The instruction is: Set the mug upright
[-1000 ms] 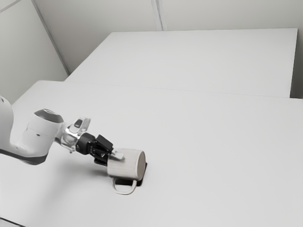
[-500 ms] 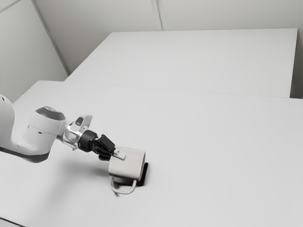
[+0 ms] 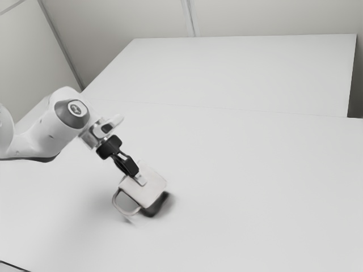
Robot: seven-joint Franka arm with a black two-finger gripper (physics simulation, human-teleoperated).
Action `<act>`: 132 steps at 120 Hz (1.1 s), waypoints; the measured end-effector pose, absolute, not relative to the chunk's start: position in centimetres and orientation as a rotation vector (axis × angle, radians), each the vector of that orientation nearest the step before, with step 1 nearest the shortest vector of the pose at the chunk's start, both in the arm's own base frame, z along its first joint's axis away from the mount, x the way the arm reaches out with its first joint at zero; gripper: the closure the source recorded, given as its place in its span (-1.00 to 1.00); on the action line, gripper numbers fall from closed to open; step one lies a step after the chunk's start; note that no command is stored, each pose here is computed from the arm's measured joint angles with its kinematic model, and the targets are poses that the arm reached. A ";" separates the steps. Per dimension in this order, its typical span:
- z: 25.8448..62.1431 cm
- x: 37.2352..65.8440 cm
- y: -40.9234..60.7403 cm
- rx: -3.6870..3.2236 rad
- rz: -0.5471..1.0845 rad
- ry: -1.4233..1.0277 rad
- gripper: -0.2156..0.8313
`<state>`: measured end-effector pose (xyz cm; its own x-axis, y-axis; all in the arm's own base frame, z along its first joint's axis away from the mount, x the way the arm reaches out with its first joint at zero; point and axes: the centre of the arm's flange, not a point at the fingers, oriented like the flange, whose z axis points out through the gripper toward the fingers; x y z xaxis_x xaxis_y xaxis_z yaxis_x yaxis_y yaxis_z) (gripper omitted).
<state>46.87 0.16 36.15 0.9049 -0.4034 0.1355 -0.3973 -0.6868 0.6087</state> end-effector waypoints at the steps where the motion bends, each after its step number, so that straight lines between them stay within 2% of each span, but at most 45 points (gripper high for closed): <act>1: 36.2 47.0 0.2 2.416 -0.012 -0.585 0.90; 45: 38.2 50.4 -0.3 2.788 0.080 -1.041 0.90; 79: 37.5 50.7 -1.2 2.854 0.130 -1.158 0.90; 97: 37.4 50.8 -0.9 2.862 0.140 -1.156 0.27; 106: 37.4 50.9 -0.7 2.865 0.144 -1.152 0.02; 118: 37.5 50.9 -0.7 2.866 0.148 -1.153 -0.21; 132: 37.7 50.9 -0.9 2.866 0.152 -1.159 -0.37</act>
<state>50.90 -0.86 37.67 0.7152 -0.6905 0.1081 -0.6951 -0.7189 0.0061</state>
